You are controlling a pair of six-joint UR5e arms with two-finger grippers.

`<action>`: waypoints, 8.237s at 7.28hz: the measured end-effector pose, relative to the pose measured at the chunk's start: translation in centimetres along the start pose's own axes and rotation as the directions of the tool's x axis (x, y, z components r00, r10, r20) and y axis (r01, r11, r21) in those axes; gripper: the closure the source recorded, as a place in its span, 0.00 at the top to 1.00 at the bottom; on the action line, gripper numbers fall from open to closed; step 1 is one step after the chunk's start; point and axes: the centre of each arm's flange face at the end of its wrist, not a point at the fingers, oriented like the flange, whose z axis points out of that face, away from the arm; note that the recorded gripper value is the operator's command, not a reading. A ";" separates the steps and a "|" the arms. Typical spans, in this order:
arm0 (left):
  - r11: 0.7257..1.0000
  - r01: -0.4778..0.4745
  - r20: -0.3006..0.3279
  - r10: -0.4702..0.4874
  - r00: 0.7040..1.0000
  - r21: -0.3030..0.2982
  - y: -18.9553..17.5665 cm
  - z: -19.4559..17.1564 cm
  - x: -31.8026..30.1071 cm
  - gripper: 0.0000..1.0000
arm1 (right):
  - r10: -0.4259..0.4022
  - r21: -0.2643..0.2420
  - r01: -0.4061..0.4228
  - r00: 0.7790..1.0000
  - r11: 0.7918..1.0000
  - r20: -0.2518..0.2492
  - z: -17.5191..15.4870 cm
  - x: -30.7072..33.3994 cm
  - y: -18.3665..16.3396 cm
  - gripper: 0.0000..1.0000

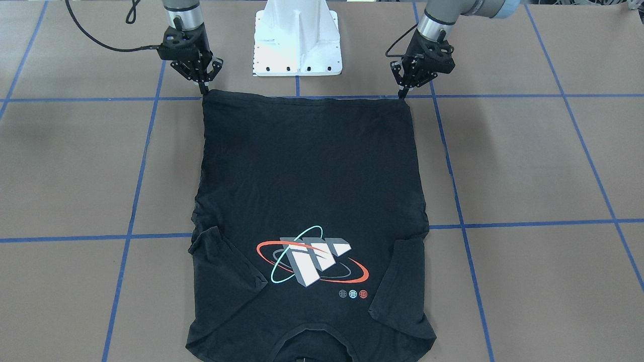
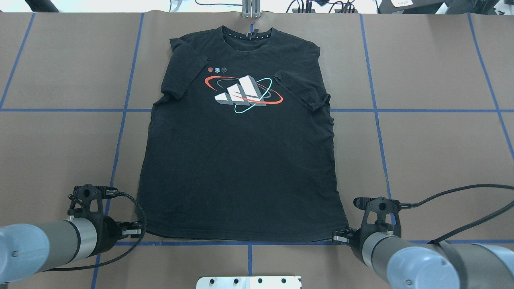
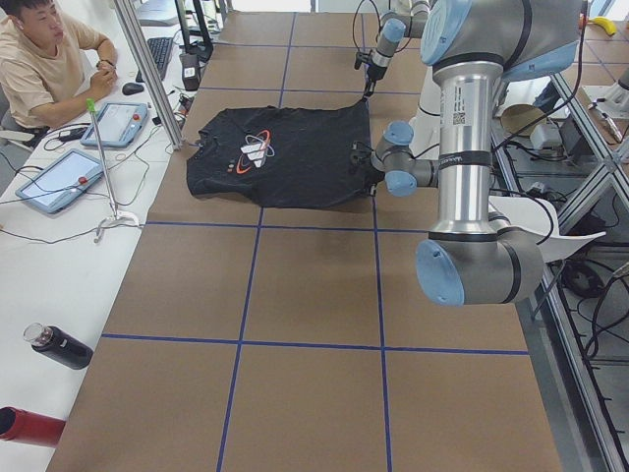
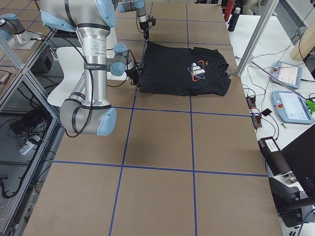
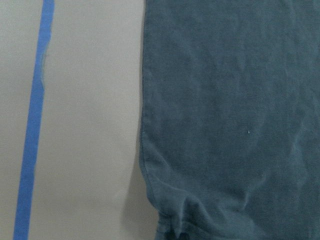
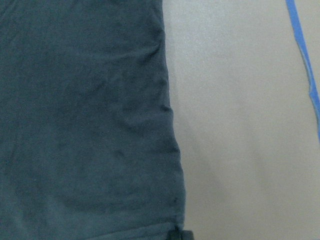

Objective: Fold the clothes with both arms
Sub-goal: 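Lift the hem with both grippers and fold it toward the collar, then lay the hem down near the collar and open both grippers, then move the left gripper to the folded shirt's side edge while the right gripper withdraws, then grasp the shirt's side edge with the left gripper and pull it away from the robot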

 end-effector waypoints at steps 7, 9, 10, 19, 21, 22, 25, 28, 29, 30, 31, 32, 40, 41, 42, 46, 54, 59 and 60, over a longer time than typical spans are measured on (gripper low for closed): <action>0.969 -0.077 -0.102 0.054 0.993 -0.236 1.8 -15.3 5.2 0.00 | -0.062 -0.298 0.089 0.993 0.950 0.098 -17.7 1.2 2.1 0.00; 0.989 -0.029 -0.033 0.024 0.999 -0.146 -1.1 -11.0 5.1 0.00 | 0.026 -0.155 -0.022 0.999 0.988 0.028 -14.2 0.6 -2.6 0.00; 0.998 -0.004 0.004 0.004 1.000 -0.058 -3.5 -8.5 5.4 0.00 | 0.076 -0.081 -0.074 0.997 0.994 0.020 -13.1 -0.1 -5.5 0.00; 0.906 0.108 0.078 -0.152 0.985 0.409 -28.4 -5.0 5.7 0.00 | 0.223 0.248 -0.206 0.974 0.947 -0.044 -6.4 -3.7 -25.7 0.00; 0.898 0.090 0.131 -0.161 0.978 0.431 -31.5 -0.3 5.5 0.00 | 0.225 0.268 -0.199 0.972 0.943 -0.071 -2.8 -5.1 -29.3 0.00; 0.900 0.072 0.153 -0.150 0.977 0.430 -32.8 2.5 5.3 0.00 | 0.222 0.270 -0.189 0.970 0.944 -0.098 -0.9 -5.1 -30.4 0.00; 0.911 -0.008 0.239 -0.100 0.966 0.413 -34.9 9.5 2.3 0.00 | 0.223 0.263 -0.178 0.962 0.948 -0.155 5.9 -3.9 -32.0 0.00; 0.918 -0.027 0.274 -0.090 0.958 0.396 -34.7 11.6 1.2 0.00 | 0.214 0.255 -0.165 0.961 0.953 -0.177 9.6 -3.1 -32.4 0.00; 0.918 -0.027 0.270 -0.088 0.959 0.396 -34.7 11.6 1.2 0.40 | 0.201 0.252 -0.152 0.963 0.956 -0.182 9.8 -3.0 -32.4 0.37; 0.915 -0.034 0.254 -0.075 0.964 0.401 -34.7 11.4 1.3 0.99 | 0.193 0.251 -0.144 0.964 0.957 -0.182 9.8 -3.1 -32.5 0.99; 0.910 -0.054 0.231 -0.046 0.972 0.410 -34.7 11.0 1.5 1.00 | 0.191 0.253 -0.143 0.966 0.957 -0.176 9.5 -3.4 -32.6 1.00; 0.905 -0.080 0.209 -0.010 0.978 0.418 -34.7 10.3 1.7 1.00 | 0.190 0.255 -0.143 0.968 0.956 -0.166 9.0 -3.6 -33.0 1.00; 0.964 -0.201 -0.035 0.210 0.977 0.175 -19.3 5.0 -4.2 1.00 | 0.074 0.161 -0.062 0.995 0.985 -0.069 3.4 -3.2 -33.5 1.00; 0.969 -0.195 -0.051 0.205 0.977 0.154 -16.7 6.3 -4.6 0.97 | 0.074 0.162 -0.062 0.995 0.985 -0.069 3.4 -3.3 -33.4 1.00; 0.971 -0.191 -0.060 0.201 0.978 0.143 -14.6 7.4 -4.3 0.86 | 0.074 0.162 -0.063 0.995 0.985 -0.068 3.4 -3.4 -33.3 1.00; 0.979 -0.161 -0.098 0.173 0.980 0.121 -11.6 8.7 -3.2 0.45 | 0.076 0.163 -0.064 0.995 0.984 -0.065 3.4 -3.6 -33.2 1.00; 0.956 -0.250 -0.020 0.256 0.966 0.155 -13.6 7.6 -7.3 0.00 | 0.056 0.165 -0.044 0.996 0.985 -0.069 4.0 -4.6 -31.8 1.00; 0.869 -0.424 0.294 0.348 0.890 0.255 -34.3 9.3 -17.2 0.00 | 0.042 0.156 -0.032 0.998 0.987 -0.056 4.5 -6.3 -29.9 1.00; 0.865 -0.427 0.329 0.335 0.883 0.263 -39.3 10.6 -17.5 0.00 | 0.042 0.155 -0.033 0.998 0.987 -0.052 4.4 -6.5 -29.7 1.00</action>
